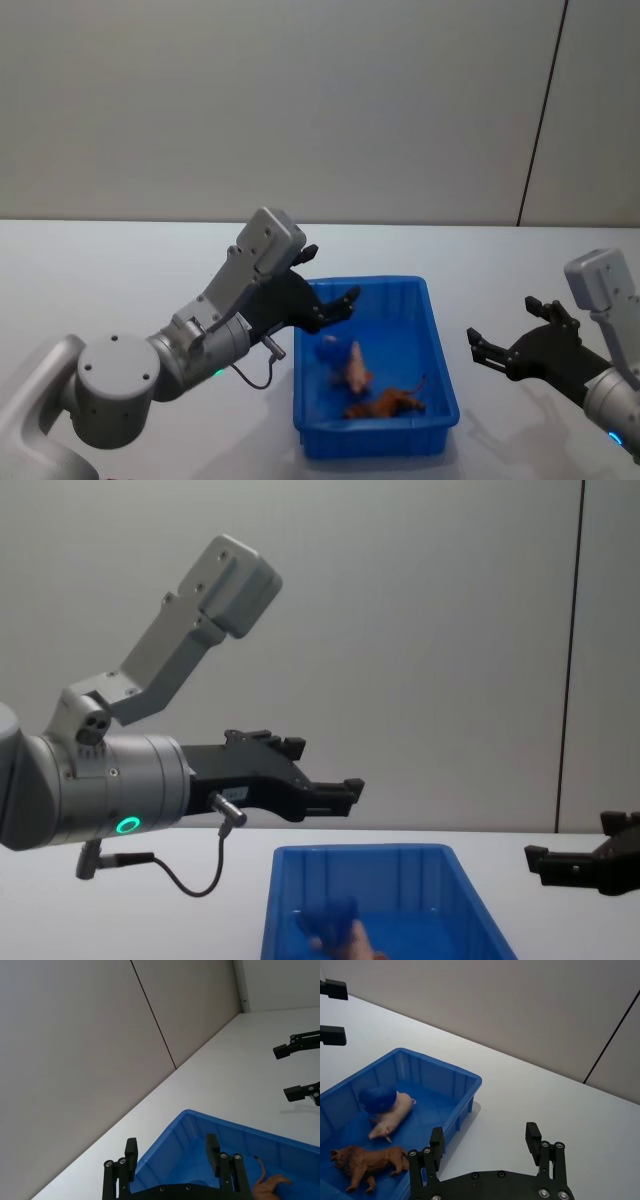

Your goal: Pick up the two dolls from the table and place them into the box.

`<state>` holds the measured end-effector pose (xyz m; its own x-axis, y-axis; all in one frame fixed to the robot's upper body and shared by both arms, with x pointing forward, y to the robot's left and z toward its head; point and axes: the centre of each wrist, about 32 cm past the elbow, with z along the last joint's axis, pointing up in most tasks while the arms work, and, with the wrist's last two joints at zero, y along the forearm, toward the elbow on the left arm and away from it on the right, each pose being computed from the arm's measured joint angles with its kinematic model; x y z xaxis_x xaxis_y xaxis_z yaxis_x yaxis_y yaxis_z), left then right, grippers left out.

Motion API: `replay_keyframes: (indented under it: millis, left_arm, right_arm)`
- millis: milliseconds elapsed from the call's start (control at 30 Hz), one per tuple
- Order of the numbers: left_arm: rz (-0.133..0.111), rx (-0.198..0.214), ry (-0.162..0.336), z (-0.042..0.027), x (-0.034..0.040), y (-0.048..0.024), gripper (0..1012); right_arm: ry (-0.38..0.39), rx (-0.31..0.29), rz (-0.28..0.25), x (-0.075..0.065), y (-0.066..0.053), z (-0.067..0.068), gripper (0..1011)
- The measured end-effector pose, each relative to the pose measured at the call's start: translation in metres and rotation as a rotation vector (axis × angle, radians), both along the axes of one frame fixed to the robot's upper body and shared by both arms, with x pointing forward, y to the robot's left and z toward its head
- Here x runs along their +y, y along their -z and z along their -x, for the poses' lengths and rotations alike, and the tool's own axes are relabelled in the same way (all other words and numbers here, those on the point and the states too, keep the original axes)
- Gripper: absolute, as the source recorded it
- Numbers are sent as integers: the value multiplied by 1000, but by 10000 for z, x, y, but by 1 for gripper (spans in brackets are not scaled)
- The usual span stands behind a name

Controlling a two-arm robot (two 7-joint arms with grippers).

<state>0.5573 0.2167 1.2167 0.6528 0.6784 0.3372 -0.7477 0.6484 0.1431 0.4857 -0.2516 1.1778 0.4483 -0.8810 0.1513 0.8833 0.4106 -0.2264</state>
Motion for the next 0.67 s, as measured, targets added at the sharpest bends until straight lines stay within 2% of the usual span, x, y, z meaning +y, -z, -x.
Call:
replay_keyframes:
  millis: [67,233,400,667]
  left_arm:
    - [8,-6,0,13,-12,3,848]
    - [31,-38,-3,80,-25,1,999]
    - [51,-67,-9,155,-16,-2,1001]
    - [69,-93,-16,218,-6,-9,1001]
  right_arm:
    - [0,0,0,0,0,0,1001]
    - [0,0,0,0,0,0,1001]
    - [0,0,0,0,0,0,1001]
    - [0,0,0,0,0,0,1001]
